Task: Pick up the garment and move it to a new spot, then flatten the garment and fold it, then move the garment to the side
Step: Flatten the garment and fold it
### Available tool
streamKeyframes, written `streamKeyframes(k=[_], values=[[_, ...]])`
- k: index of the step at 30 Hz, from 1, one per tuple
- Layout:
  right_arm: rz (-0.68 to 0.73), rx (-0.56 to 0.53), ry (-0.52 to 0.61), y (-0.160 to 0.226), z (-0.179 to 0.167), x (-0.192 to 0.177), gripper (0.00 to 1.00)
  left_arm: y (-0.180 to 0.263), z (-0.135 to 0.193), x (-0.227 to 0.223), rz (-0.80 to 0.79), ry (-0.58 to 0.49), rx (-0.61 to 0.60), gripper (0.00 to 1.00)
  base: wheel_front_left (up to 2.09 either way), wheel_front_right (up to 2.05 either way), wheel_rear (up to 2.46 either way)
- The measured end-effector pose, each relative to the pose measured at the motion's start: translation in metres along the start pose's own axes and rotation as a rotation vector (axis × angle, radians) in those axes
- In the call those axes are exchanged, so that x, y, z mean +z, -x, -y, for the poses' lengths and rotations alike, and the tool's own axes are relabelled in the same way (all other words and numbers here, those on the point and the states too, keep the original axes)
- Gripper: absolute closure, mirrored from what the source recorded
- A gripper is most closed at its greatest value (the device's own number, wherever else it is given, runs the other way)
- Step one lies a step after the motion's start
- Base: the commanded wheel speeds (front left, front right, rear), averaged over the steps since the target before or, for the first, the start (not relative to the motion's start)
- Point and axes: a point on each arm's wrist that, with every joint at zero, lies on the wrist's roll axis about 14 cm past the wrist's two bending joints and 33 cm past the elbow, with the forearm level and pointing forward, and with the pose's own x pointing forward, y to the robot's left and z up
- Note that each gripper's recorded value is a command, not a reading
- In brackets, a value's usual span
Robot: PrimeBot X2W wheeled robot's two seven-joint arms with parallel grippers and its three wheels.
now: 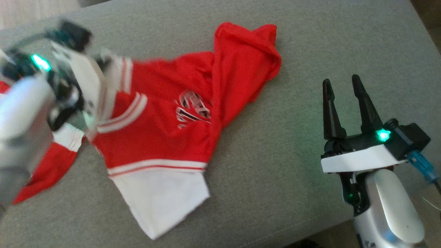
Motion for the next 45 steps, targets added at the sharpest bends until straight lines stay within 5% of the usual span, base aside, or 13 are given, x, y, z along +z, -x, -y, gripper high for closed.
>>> streamKeyframes(k=[15,16,17,32,45], values=[[-0.017,-0.032,-0.019,0.005,0.01,-0.003,0.0,0.029,-0.079,0.18,0.551,-0.235,0.367,1.0,0.0,0.0,0.0],[-0.02,-0.032,-0.022,0.006,0.009,-0.004,0.0,0.032,-0.082,0.188,0.581,-0.245,0.39,0.66,0.0,0.0,0.0],[-0.023,-0.032,-0.021,0.006,0.009,-0.005,0.0,0.033,-0.086,0.194,0.597,-0.249,0.413,0.0,0.0,0.0,0.0],[0.015,0.012,-0.016,-0.012,-0.003,0.004,0.0,0.033,-0.087,0.164,0.624,-0.172,0.415,0.0,0.0,0.0,0.0],[0.096,0.112,0.017,-0.016,-0.039,0.029,0.0,0.107,-0.052,0.094,0.802,0.209,0.362,0.0,0.0,0.0,0.0]])
